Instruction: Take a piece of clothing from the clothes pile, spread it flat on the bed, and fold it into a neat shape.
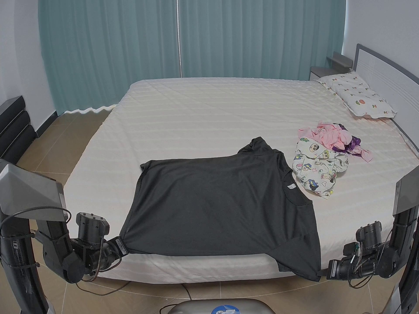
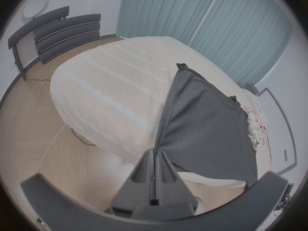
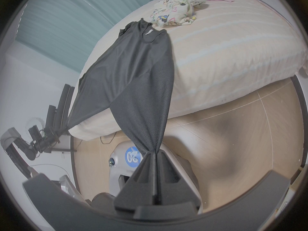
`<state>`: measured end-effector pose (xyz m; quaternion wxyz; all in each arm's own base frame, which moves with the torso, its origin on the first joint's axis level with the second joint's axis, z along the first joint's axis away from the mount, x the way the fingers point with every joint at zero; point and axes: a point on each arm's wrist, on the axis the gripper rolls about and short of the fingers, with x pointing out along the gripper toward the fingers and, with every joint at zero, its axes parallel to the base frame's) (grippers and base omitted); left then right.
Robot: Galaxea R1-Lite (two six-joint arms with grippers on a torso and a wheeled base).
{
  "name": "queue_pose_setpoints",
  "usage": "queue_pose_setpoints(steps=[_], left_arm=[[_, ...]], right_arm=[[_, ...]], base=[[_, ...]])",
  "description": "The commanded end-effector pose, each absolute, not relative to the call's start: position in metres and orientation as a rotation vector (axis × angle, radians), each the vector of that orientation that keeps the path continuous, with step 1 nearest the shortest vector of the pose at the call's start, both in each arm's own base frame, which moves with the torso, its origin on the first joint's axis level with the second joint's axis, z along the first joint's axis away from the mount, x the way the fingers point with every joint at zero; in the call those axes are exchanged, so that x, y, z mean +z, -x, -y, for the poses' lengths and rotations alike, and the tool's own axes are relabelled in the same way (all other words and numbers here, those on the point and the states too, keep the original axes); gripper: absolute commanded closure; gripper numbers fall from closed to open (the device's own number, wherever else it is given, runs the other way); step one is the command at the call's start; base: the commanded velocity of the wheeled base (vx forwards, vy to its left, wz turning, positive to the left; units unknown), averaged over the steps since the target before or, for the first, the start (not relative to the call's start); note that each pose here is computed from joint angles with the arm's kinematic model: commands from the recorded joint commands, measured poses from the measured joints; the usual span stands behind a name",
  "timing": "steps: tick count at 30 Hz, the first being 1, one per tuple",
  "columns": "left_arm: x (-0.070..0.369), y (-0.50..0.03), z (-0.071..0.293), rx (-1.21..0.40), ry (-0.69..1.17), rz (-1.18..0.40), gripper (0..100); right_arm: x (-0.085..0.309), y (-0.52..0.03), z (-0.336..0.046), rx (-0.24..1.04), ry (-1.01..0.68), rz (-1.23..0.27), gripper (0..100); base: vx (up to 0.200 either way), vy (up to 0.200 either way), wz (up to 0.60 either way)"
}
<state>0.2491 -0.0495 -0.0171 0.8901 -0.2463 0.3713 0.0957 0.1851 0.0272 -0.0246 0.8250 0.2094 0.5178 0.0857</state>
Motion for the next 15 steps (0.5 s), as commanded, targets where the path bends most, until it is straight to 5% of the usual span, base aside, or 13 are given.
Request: queue_pose_setpoints(steps=[1,6,15], left_arm=[[0.003,-0.250,0.046,0.194,0.527,-0.709,100],[0.012,-0.252,0.042,0.199,0.541,-0.666,100],[0.006,-0.240,0.040,0.208,0.445,-0.789,100]], right_arm=[[-0.020,-0.175,-0.039,0.216,-0.390,-1.131,100],[-0.013,-0.168,-0.043,0.236,-0.366,-1.152,100],[0.034,-0.177,-0.025,0.213,-0.433,-0.855,100]], base=[[0.000,0.000,0.00],[0.000,0.000,0.00],[0.000,0.000,0.00]])
